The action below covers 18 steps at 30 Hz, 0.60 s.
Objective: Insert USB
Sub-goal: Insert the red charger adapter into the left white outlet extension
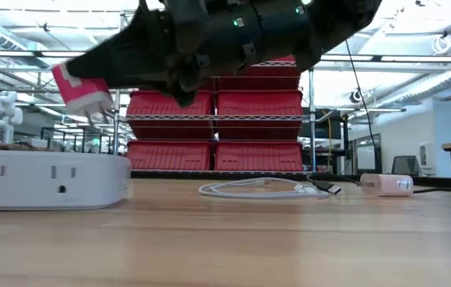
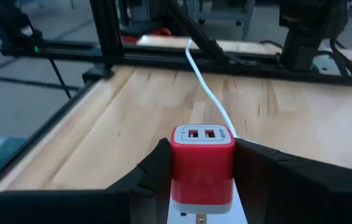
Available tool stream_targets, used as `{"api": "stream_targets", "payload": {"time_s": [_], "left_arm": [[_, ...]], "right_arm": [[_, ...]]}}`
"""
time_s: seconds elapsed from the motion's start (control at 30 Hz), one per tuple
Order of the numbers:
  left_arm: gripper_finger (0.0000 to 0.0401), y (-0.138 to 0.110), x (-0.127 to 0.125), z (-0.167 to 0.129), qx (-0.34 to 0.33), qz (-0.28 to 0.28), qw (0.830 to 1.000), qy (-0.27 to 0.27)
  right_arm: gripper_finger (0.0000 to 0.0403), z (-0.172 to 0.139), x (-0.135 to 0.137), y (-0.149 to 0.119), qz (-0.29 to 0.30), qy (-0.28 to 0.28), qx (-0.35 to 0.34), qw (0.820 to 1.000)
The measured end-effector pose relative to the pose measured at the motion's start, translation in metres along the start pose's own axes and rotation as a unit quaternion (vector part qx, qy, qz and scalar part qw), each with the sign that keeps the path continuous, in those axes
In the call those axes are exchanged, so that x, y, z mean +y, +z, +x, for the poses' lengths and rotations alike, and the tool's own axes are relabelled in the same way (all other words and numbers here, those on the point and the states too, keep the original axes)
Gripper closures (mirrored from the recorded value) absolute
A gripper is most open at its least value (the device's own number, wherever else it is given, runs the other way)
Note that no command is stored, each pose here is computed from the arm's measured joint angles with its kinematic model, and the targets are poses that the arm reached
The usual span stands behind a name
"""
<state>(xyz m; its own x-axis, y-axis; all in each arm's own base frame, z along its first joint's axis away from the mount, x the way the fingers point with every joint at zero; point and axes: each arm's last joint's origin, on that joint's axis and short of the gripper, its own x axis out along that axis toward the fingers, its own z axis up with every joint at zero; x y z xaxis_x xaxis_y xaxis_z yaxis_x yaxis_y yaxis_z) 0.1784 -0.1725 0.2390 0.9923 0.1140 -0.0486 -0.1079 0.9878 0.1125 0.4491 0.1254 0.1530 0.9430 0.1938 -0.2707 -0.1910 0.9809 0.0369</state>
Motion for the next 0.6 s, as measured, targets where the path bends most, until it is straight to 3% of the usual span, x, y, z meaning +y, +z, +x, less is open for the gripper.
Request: {"api": "stream_targets", "payload": {"time_s": [0.3,0.6], "left_arm": [[0.0401,-0.001,0.000,0.000,0.003,0.005,1.000,0.002],[0.0401,-0.011,-0.005,-0.009,0.039,0.026,0.999,0.005]], "right_arm": [[0.0292,0.010,-0.002,-0.009,0.010,0.014,-0.072,0.997],[0.0292,0.012,-0.003,-0.012,0.008,0.013,-0.078,0.997]]}}
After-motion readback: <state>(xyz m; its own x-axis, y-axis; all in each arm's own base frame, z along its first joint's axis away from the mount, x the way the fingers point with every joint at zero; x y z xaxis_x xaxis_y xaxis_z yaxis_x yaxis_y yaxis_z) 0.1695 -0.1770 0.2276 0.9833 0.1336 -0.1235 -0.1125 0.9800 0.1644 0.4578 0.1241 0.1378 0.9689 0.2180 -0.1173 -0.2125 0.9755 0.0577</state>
